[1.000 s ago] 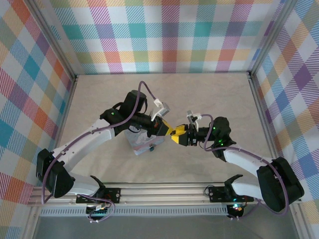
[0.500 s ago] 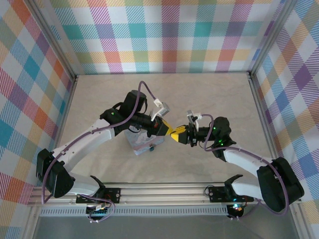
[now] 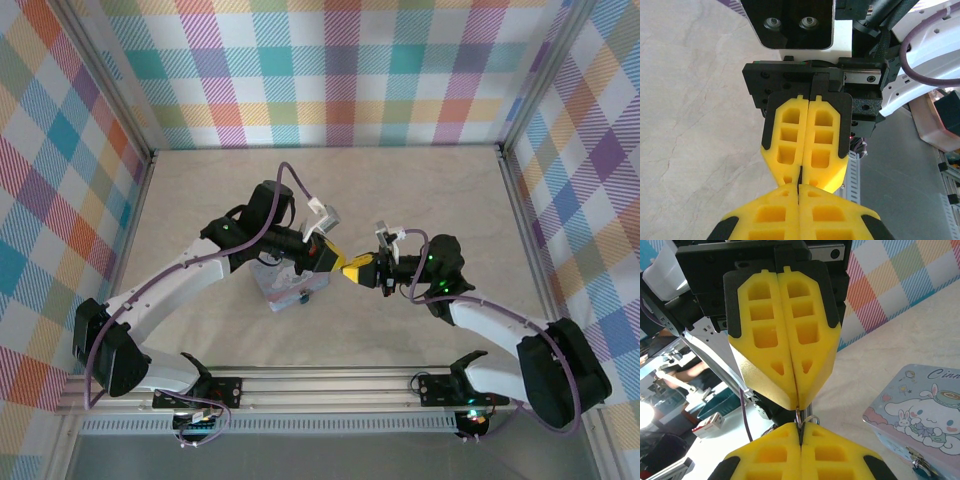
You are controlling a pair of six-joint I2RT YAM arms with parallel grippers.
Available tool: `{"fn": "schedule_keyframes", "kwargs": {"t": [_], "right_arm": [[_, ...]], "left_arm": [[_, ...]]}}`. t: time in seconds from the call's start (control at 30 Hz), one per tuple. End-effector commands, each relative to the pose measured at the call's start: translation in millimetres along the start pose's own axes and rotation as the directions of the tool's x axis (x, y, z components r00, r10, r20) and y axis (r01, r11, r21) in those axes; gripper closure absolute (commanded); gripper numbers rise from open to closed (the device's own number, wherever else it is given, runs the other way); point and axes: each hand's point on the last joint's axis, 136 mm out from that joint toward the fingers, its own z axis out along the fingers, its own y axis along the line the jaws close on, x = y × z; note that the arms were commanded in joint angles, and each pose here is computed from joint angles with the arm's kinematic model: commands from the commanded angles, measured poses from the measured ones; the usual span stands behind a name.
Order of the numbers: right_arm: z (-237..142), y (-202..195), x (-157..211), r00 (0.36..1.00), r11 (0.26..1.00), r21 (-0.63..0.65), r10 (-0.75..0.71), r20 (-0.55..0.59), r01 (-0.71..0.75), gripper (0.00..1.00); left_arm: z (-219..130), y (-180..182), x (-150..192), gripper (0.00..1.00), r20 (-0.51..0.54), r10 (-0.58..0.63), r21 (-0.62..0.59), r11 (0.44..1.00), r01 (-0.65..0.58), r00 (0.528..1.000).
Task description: Unlock the padlock with the key
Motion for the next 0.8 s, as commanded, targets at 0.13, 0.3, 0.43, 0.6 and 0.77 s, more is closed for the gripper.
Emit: {"fn": "schedule_keyframes", "kwargs": {"t": [0.13,0.3,0.43,0.6,0.77], "right_arm": [[-0.4,4.5,-9.6,0.998,0.997,0.032,-0.067,0.008,0.066,1.0],[-4.1,-11.7,4.3,0.999,0.991,0.129,-0.018,-0.033,0.022,1.0],[-7.9,-28.9,17.8,0.996,0.975,0.223,0.042,-0.082,-0.023,1.0],[-18.5,-55.8,34.0,0.99,0.925,0.373,0.111,-0.088,-0.071,1.0],[-29.1,-76.8,47.1,0.981,0.867,0.49,0.163,-0.102,-0.093,1.0]], "left_arm": [[-2.4,-0.6,-10.2,0.82,0.024,0.029,0.002,1.0,-0.029,0.999],[-10.6,5.6,-19.2,0.57,0.08,0.034,-0.065,0.997,-0.029,0.996],[-23.3,22.5,-23.5,0.44,0.153,0.009,-0.178,0.984,0.018,0.988],[-51.0,54.7,-19.5,0.3,0.299,-0.052,-0.395,0.902,0.173,0.953],[-100.9,102.8,32.7,0.09,0.473,-0.201,-0.623,0.612,0.488,0.857]]}}
